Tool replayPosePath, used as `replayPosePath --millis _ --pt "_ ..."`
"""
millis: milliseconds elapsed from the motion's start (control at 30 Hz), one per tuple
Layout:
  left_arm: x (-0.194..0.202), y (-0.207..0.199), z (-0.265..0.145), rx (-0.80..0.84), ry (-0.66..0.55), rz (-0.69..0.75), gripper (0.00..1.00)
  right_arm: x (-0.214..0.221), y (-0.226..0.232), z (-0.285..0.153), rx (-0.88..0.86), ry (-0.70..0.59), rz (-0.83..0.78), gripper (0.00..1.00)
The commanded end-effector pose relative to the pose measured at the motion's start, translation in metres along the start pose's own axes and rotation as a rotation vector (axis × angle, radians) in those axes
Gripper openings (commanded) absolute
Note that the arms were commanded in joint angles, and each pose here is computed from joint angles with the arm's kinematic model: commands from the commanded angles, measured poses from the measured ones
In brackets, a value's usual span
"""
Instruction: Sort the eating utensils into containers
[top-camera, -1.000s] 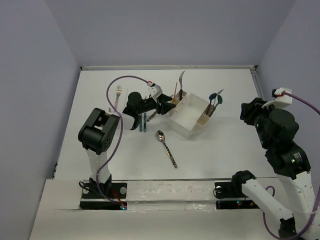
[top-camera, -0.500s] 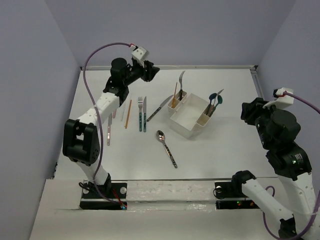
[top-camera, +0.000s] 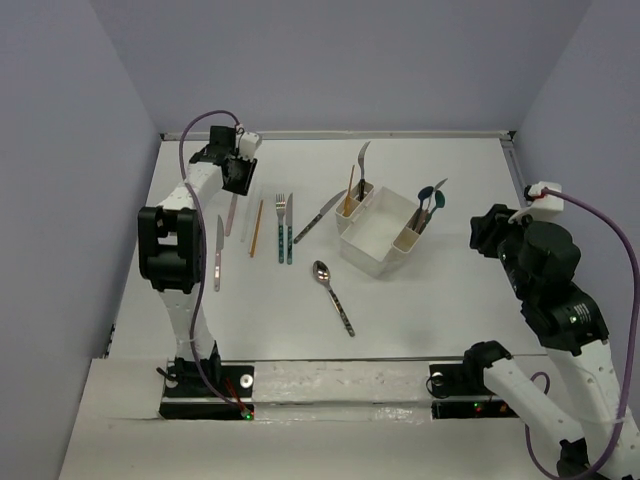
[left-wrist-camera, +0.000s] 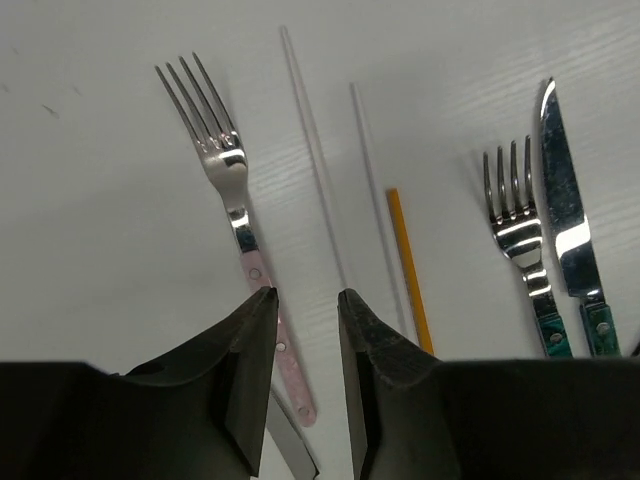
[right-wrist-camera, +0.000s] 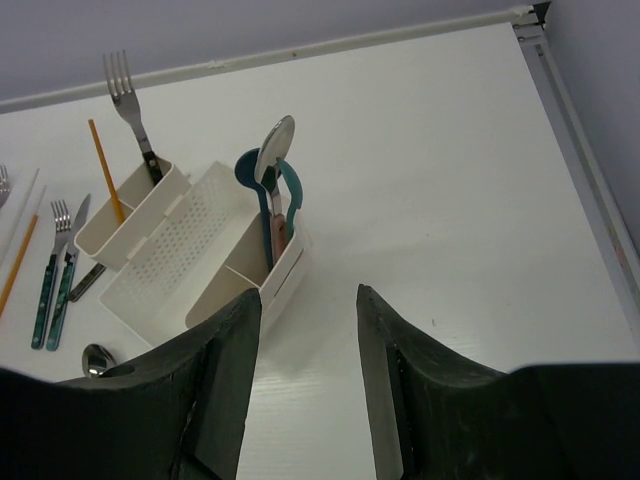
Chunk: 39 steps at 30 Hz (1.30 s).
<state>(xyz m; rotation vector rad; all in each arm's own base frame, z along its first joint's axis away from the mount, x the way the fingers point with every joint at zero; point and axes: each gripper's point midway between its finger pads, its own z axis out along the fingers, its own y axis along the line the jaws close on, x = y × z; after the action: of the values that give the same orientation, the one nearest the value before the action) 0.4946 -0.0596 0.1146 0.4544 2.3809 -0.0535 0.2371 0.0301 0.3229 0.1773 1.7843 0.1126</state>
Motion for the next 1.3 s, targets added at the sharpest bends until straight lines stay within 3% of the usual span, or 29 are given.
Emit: replayPosePath --millis 0,400,667,867,1000,1067,1167,1267 --pt "0.000 -0.001 -0.001 -0.019 0.053 0.052 0.42 -0.015 0.007 -0.007 -0.049 -0.066 0.016 0.49" --pt "0.041 -0.004 0.061 0.031 0.213 0.081 0.42 -0.016 0.005 -0.014 -0.039 -0.058 0.041 0.49" --pt "0.040 0.000 0.070 0.001 0.190 0.057 0.42 -0.018 0.003 -0.015 -0.028 -0.053 0.035 0.49" --pt "0.070 -0.007 0.080 0.045 0.287 0.041 0.41 -0.013 0.000 -0.015 -0.014 -0.042 0.027 0.49" --pt "0.077 -0.017 0.079 0.093 0.307 0.027 0.33 -0.014 -0.003 -0.016 -0.003 -0.045 0.017 0.49" --pt "0.083 -0.020 0.081 0.112 0.330 0.024 0.14 -0.015 -0.005 -0.015 0.007 -0.048 0.011 0.49" --pt "0.079 -0.027 0.081 0.144 0.332 -0.010 0.00 -0.015 -0.006 -0.014 0.012 -0.047 0.006 0.50" --pt "0.061 -0.038 0.074 0.191 0.276 -0.066 0.00 -0.013 -0.005 -0.014 0.010 -0.045 0.007 0.50"
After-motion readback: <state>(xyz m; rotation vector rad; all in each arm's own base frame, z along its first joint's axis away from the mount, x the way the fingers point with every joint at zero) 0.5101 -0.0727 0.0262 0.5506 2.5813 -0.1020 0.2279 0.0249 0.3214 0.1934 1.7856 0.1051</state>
